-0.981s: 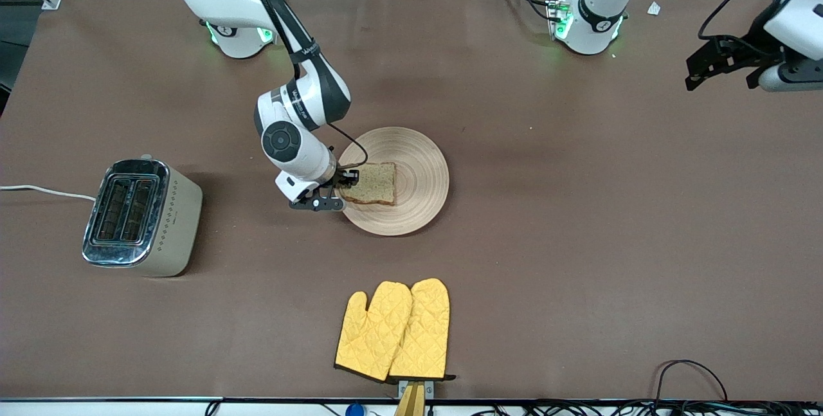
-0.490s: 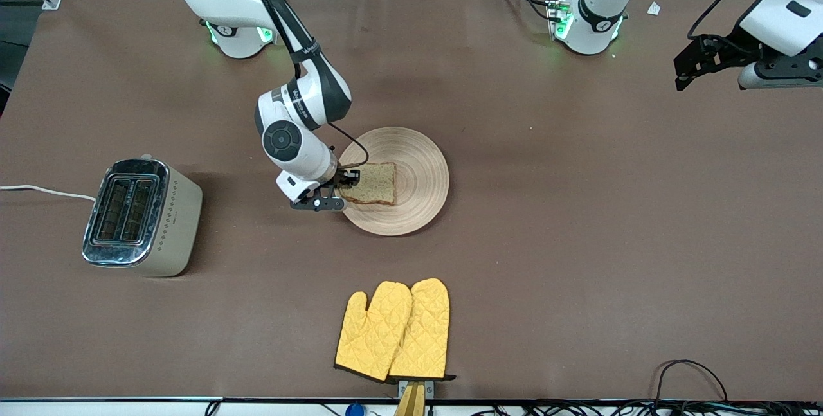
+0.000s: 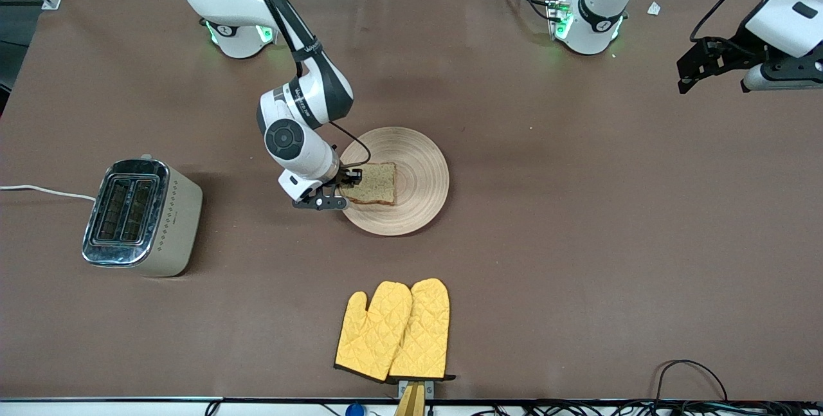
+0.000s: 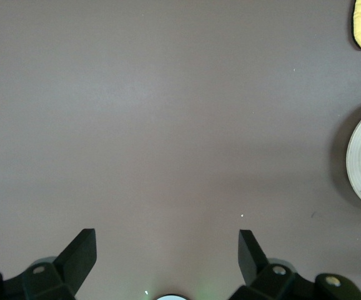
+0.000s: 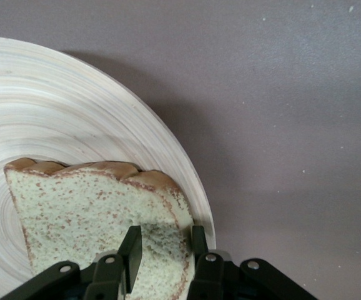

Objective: Move plate and put bread in toaster
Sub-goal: 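Lift the bread slice off the plate with the right gripper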

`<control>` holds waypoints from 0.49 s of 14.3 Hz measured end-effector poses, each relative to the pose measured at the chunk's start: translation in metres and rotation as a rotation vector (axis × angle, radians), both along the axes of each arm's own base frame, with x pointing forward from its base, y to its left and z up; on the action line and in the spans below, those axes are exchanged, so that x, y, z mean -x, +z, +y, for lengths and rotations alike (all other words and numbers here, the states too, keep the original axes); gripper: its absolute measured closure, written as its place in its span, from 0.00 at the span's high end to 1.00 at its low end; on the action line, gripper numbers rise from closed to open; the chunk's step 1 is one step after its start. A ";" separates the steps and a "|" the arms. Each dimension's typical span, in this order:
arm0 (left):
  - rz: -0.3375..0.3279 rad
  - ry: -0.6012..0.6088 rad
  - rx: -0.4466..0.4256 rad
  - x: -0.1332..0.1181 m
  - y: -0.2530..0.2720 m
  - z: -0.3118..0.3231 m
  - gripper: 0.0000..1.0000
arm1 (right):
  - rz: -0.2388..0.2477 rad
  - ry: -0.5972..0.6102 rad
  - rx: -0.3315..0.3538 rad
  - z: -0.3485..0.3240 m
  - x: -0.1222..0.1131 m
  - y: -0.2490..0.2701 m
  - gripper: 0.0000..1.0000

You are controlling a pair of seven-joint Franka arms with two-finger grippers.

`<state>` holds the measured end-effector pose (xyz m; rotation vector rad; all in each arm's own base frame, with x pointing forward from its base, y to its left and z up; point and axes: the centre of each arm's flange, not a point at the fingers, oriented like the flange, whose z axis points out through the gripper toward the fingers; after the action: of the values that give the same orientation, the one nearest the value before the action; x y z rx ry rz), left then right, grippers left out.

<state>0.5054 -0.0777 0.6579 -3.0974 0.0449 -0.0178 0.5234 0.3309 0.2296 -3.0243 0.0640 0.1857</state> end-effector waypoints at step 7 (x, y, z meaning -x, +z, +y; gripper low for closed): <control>-0.010 0.002 0.008 -0.017 -0.011 0.001 1.00 | -0.011 -0.008 -0.003 0.001 0.000 0.000 0.40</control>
<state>0.5223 -0.0767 0.6465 -3.1047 0.0422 -0.0332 0.5239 0.3318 0.2297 -3.0215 0.0754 0.1685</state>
